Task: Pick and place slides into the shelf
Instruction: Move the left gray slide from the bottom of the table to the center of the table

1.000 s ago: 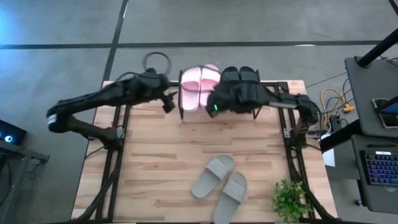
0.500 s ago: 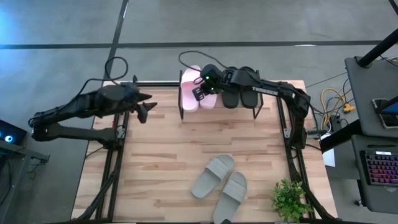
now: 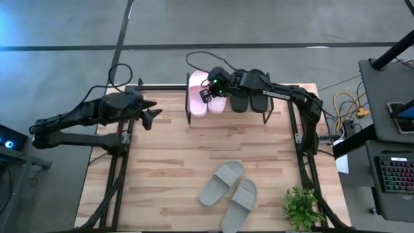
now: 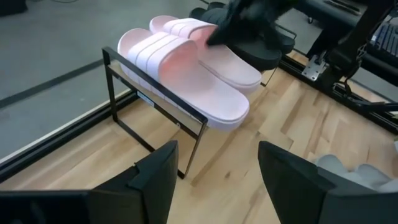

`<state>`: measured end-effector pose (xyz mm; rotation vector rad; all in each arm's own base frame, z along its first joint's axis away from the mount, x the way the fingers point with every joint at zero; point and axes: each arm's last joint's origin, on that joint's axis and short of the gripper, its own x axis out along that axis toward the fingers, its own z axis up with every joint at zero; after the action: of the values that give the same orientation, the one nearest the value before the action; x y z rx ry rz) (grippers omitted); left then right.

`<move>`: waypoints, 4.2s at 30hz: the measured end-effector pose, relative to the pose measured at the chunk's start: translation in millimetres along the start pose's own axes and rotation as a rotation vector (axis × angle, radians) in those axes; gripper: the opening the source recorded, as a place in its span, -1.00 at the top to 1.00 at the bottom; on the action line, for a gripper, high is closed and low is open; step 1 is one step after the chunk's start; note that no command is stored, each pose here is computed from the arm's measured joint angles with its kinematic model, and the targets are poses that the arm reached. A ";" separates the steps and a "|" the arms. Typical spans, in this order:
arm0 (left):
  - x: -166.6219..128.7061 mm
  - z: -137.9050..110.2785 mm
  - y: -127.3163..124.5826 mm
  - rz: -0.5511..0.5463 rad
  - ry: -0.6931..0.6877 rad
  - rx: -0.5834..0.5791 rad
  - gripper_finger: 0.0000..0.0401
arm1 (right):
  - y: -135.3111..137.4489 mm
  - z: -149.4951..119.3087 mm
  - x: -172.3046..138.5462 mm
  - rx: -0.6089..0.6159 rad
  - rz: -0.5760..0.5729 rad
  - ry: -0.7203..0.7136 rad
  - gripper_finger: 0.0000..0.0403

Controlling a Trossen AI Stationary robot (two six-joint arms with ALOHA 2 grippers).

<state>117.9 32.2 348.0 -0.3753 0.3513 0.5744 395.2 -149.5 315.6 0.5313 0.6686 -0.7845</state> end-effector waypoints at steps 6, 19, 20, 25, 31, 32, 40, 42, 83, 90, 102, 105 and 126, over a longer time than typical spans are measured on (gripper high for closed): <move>6.2 1.8 -3.5 -0.021 0.004 0.000 -0.04 | 8.6 8.3 -28.8 -0.042 0.031 0.039 0.94; 34.8 -6.9 -10.2 -0.005 0.131 0.228 -0.04 | 91.2 -131.3 -143.7 -0.480 -0.037 0.503 0.89; 38.0 -7.6 -11.0 -0.003 0.143 0.256 -0.04 | 98.5 -144.0 -152.9 -0.469 -0.028 0.510 0.85; 54.8 -12.4 -14.9 0.002 0.214 0.360 -0.04 | 133.1 -205.1 -184.6 -0.438 0.014 0.466 0.48; 62.2 -27.9 -16.3 -0.006 0.384 0.519 -0.04 | 156.0 -274.1 -186.5 -0.438 -0.097 0.376 0.06; 61.5 -29.7 -16.9 -0.011 0.400 0.540 -0.04 | 159.4 -284.7 -182.4 -0.432 -0.118 0.363 0.02; 41.7 -31.8 -20.1 -0.072 0.366 0.564 -0.04 | 180.3 -346.9 -129.5 -0.439 -0.250 0.357 -0.14; 35.8 -31.3 -18.2 -0.074 0.352 0.540 -0.04 | 184.5 -352.2 -119.9 -0.440 -0.270 0.334 -0.14; 22.4 -60.8 3.5 -0.002 0.367 0.375 -0.04 | 98.9 -244.7 36.1 -0.851 -0.794 0.155 0.72; 23.1 -60.9 3.3 0.000 0.370 0.374 -0.04 | 80.9 -238.6 55.6 -0.884 -0.825 0.209 0.40; 29.4 -62.3 1.1 0.009 0.398 0.384 -0.04 | 108.7 -241.9 36.4 -0.904 -0.700 0.206 0.11; 31.2 -62.6 0.4 0.012 0.404 0.386 -0.04 | 118.1 -245.7 28.6 -0.888 -0.648 0.225 0.09; 33.8 -59.1 -2.7 0.000 0.362 0.348 -0.04 | 126.8 -236.1 8.6 -0.707 -0.384 0.593 0.08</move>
<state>133.2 19.8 282.8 -0.1408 0.7870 0.4327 417.6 77.0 173.8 -0.0363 1.5534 -0.6808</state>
